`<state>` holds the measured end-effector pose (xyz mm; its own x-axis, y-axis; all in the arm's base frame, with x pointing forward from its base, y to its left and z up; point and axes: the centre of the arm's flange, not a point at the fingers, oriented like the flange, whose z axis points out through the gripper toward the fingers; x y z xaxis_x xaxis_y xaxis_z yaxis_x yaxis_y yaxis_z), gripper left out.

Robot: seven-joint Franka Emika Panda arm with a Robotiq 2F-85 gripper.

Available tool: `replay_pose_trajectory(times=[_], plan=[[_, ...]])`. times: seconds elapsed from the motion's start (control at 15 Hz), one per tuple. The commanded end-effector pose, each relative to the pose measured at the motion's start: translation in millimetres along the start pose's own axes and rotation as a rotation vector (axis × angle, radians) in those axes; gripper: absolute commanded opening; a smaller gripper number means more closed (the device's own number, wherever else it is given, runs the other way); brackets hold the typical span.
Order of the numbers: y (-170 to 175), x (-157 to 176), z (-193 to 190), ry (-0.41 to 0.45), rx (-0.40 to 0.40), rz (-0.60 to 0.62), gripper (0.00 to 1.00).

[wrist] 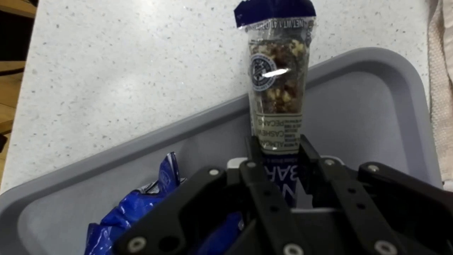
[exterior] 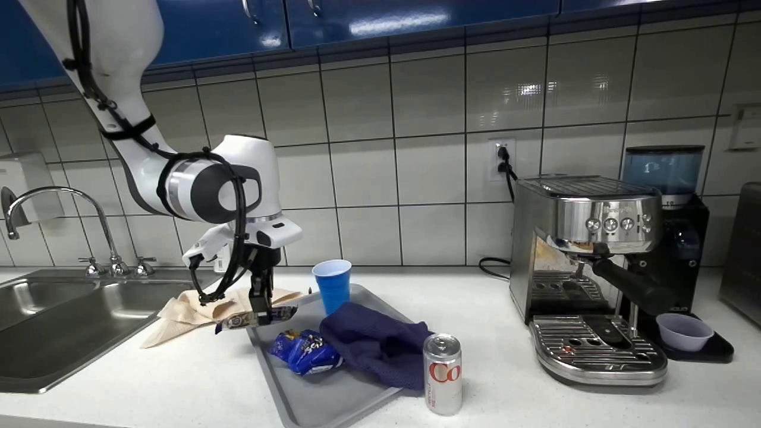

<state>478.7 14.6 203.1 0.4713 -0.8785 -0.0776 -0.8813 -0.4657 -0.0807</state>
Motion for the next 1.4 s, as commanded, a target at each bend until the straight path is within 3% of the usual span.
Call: replay_pose_trajectory(times=[0.0,0.6,1.2,1.27,1.33], plan=[[-16.3,19.1,10.3,-0.017,-0.019,0.074,0.07],[-23.4,48.3,31.8,-0.032,-0.042,0.216,0.07],[-29.2,57.1,36.1,-0.044,-0.028,0.303,0.07],[-29.5,56.9,35.6,-0.044,-0.029,0.304,0.54],[-29.8,56.8,35.3,-0.043,-0.028,0.306,0.55]])
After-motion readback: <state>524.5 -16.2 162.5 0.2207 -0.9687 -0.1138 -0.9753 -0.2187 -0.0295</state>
